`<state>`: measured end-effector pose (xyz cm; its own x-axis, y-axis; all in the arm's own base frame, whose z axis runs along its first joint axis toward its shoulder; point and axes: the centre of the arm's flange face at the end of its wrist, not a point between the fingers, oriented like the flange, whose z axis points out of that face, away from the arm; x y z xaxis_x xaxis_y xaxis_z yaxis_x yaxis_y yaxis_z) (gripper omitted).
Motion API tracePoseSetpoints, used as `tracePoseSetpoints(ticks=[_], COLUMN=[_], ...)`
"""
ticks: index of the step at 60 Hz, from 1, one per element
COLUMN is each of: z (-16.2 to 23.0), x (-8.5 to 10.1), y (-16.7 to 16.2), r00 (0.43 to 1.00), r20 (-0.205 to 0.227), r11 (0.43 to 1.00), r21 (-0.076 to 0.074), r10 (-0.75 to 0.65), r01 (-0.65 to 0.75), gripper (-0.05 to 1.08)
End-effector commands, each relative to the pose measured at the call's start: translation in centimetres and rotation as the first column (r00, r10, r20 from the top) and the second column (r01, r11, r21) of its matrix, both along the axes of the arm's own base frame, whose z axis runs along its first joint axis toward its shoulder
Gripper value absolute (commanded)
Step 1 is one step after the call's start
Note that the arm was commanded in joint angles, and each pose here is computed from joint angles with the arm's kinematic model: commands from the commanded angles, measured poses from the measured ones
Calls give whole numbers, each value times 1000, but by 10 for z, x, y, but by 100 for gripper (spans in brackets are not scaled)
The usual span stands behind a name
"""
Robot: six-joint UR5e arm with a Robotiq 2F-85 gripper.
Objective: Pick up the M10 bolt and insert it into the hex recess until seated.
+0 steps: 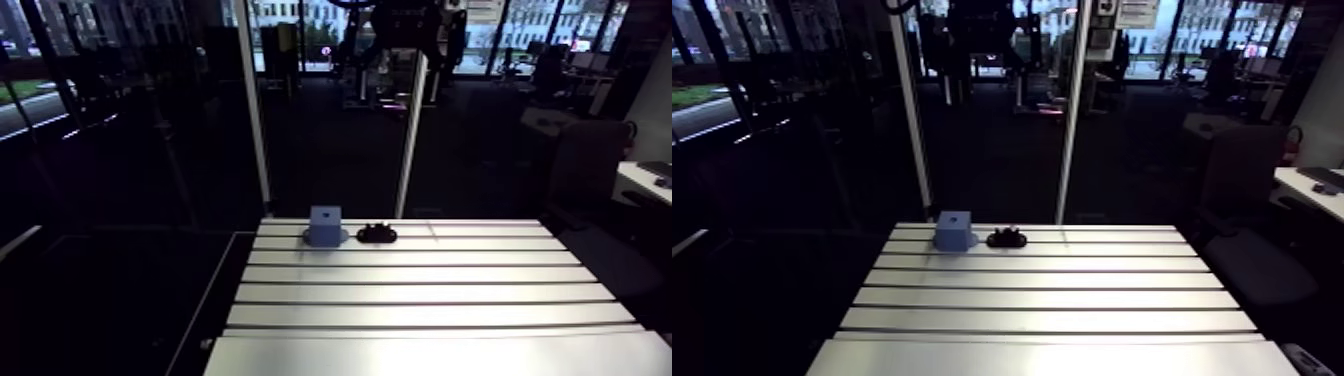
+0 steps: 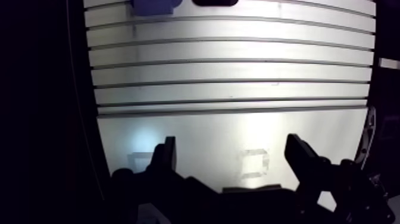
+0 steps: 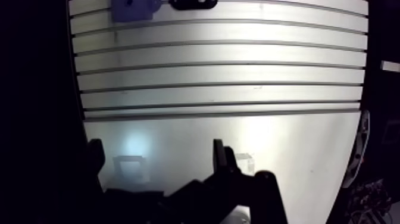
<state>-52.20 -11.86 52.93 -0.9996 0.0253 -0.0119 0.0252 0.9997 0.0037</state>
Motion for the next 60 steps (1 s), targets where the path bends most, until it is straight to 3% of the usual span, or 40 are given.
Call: tracePoseSetpoints(ticks=[1, 21, 33, 49, 56, 59, 60], z=[-8, -5, 2, -6, -24, -37, -37], x=[43, 46, 45, 43, 36, 34, 34], y=[-17, -17, -16, -13, -10, -6, -6], r00=[998, 998, 995, 995, 989, 987, 987], r20=[-35, -44, -85, -90, -141, -155, -155], r11=[998, 999, 999, 999, 999, 999, 999], r21=[-28, -25, -19, -20, -8, 11, 11], r10=[49, 44, 43, 44, 47, 47, 47], r01=[-50, -45, -45, -46, -49, -46, -46], gripper=[1, 1, 1, 1, 1, 1, 1])
